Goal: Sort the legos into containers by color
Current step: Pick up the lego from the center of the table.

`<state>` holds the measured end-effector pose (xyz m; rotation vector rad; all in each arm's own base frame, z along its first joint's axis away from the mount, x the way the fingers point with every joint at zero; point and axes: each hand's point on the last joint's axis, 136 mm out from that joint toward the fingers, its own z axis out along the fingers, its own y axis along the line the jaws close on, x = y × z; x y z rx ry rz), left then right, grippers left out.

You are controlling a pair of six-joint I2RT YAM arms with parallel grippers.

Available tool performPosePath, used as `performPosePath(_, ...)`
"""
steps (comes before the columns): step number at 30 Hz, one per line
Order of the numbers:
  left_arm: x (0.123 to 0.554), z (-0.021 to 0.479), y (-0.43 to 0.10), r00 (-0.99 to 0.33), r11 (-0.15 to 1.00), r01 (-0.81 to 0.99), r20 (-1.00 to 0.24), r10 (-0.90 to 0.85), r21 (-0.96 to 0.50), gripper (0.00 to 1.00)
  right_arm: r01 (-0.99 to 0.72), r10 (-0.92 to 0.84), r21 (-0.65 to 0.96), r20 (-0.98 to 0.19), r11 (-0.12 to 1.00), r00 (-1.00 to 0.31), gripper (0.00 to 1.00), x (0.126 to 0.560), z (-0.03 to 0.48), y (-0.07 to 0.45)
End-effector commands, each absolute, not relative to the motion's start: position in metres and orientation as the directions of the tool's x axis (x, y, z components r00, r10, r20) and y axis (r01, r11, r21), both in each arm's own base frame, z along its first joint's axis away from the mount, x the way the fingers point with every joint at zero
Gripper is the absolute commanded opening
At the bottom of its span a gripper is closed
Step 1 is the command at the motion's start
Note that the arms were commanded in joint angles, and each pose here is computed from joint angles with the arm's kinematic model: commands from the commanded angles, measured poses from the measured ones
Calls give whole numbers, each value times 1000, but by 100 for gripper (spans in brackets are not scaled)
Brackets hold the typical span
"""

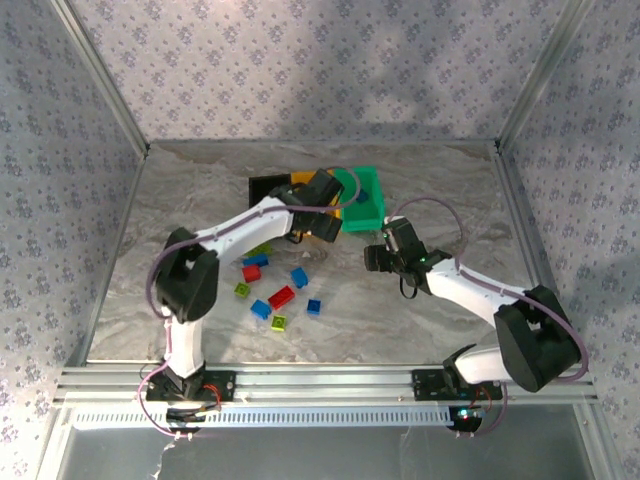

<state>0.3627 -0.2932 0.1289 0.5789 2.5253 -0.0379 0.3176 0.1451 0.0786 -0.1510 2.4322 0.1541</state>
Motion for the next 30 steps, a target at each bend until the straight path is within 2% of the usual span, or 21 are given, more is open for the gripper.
performPosePath(1,344,140,-299,-752,908,418,-570,331,-23,92,-157,-67,84,-645,984,-761,83,320,80,149)
performPosePath(4,317,128,-305,-738,856,508,-561,374,-99,92,-164,-68,91,-643,982,-763,83,320,79,152)
performPosePath(12,282,79,-281,-803,873,484,-427,416,-60,90,-162,-70,86,-640,983,-766,83,320,78,152)
performPosePath(21,267,49,-274,-843,888,457,-348,411,-59,90,-165,-71,92,-629,982,-774,83,321,75,154)
performPosePath(30,260,32,-263,-859,894,449,-278,431,-2,82,-164,-68,96,-629,982,-775,83,321,76,154)
